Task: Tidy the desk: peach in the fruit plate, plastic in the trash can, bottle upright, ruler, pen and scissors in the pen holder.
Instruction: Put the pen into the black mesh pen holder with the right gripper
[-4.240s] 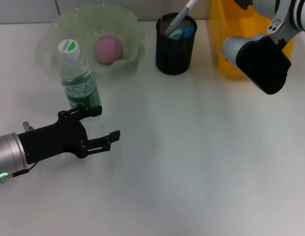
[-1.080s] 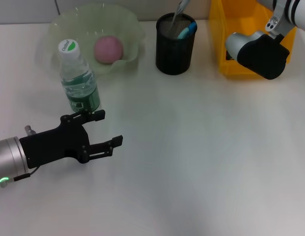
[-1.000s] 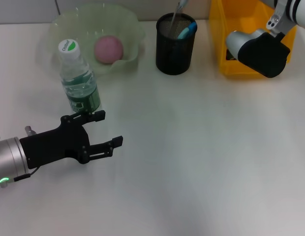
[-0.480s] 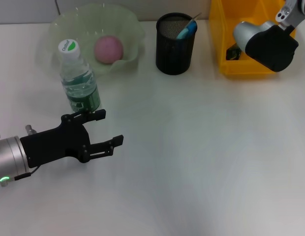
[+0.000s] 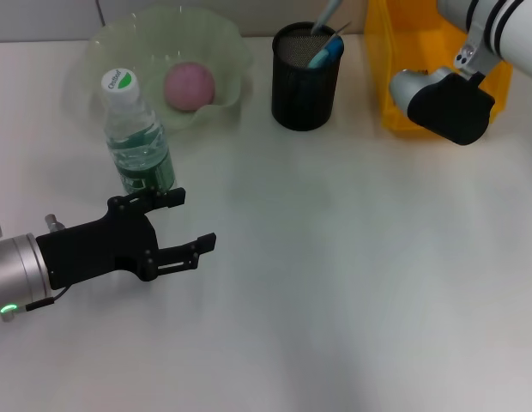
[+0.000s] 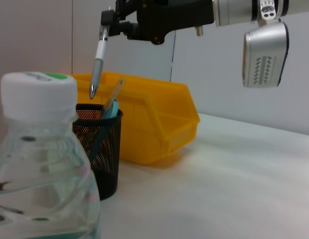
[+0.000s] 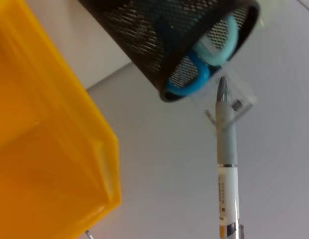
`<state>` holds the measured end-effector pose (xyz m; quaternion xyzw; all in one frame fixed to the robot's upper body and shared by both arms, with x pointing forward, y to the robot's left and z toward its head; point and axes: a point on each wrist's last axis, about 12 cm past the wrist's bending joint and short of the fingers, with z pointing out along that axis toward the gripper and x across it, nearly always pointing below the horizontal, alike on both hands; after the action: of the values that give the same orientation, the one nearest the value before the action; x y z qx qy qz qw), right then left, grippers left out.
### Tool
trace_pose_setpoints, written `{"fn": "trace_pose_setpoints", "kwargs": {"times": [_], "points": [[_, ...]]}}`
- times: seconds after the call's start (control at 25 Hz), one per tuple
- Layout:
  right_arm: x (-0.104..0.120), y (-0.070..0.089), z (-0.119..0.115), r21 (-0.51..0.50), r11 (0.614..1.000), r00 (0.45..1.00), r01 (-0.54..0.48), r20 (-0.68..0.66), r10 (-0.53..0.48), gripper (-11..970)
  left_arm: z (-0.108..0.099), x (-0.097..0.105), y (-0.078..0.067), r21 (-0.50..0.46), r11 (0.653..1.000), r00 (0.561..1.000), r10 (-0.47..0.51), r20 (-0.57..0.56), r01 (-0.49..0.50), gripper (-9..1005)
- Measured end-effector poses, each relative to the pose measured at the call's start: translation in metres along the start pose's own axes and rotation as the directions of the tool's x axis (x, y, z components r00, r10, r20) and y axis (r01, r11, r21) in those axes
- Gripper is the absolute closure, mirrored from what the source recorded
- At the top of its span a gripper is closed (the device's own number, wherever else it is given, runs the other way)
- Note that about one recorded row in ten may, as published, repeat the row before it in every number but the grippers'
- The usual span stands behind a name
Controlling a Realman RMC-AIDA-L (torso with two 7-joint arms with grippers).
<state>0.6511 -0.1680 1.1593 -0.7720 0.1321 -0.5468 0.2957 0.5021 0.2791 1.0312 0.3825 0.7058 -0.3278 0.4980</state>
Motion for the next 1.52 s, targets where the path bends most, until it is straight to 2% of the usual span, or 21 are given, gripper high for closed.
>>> {"fn": "trace_pose_setpoints", "kwargs": {"times": [0.56, 0.64, 1.2, 1.52], "points": [[-0.016, 0.003, 0.014, 0.030, 0.996, 0.996, 0.087, 0.009, -0.087, 783, 0.001, 0.000, 0.000, 0.001, 1.000, 1.000, 0.022, 0.002, -0.022, 154], [-0.020, 0.005, 0.015, 0.053, 0.990, 0.992, 0.128, -0.010, -0.128, 783, 0.001, 0.000, -0.001, 0.002, 1.000, 1.000, 0.021, 0.005, -0.021, 154], [-0.023, 0.009, 0.011, 0.064, 0.986, 0.988, 0.152, -0.023, -0.151, 781, 0.000, -0.002, 0.001, 0.000, 1.000, 1.000, 0.017, 0.010, -0.017, 153], [-0.021, 0.007, 0.011, 0.082, 0.984, 0.987, 0.160, -0.047, -0.156, 480, 0.000, -0.002, 0.000, 0.002, 1.000, 1.000, 0.013, 0.014, -0.013, 153]]}}
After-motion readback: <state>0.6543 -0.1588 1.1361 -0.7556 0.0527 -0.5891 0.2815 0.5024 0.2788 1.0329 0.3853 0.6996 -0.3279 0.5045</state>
